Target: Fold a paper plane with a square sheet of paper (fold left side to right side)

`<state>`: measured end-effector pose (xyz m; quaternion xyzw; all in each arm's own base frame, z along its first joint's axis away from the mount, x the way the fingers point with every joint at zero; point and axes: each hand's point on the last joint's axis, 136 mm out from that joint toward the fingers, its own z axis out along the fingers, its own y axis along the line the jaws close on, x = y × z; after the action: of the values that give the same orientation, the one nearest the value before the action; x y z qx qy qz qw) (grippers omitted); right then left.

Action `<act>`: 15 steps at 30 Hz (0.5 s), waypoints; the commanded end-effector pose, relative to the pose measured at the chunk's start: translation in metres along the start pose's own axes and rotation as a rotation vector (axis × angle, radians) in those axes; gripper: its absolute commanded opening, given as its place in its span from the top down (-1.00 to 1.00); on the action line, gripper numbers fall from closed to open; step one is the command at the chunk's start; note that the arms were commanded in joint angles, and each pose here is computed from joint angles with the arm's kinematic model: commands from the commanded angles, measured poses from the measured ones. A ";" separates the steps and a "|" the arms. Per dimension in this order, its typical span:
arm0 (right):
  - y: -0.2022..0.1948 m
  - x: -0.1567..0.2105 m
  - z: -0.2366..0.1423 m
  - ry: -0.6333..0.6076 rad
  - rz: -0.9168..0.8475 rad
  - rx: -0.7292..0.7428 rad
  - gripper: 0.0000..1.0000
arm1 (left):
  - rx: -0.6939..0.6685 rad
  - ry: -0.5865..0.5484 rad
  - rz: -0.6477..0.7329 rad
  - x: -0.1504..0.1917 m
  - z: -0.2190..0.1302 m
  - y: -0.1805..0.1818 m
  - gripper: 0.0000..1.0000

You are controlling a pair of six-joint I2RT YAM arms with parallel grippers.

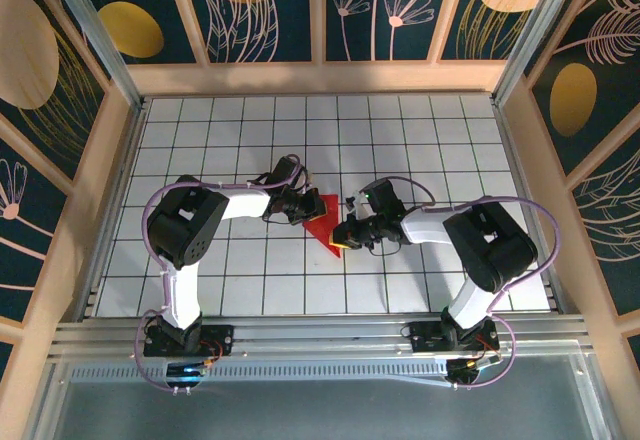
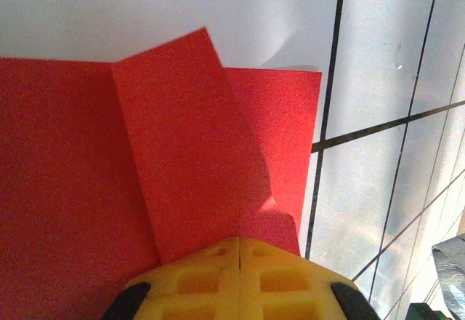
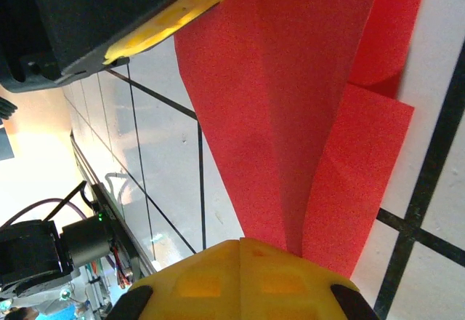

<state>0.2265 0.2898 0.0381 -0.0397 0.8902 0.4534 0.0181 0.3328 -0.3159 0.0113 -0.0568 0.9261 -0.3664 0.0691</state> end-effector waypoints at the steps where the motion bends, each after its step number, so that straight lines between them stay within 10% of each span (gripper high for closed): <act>1: -0.006 0.009 0.006 0.028 -0.004 -0.002 1.00 | -0.211 0.063 -0.067 0.025 0.013 0.063 1.00; 15: -0.017 0.024 0.011 0.056 0.015 0.015 1.00 | -0.217 0.065 -0.070 0.026 0.013 0.064 1.00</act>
<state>0.2126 0.2876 0.0233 -0.0411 0.8942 0.4458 0.0015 0.3326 -0.3158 0.0110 -0.0572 0.9266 -0.3655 0.0678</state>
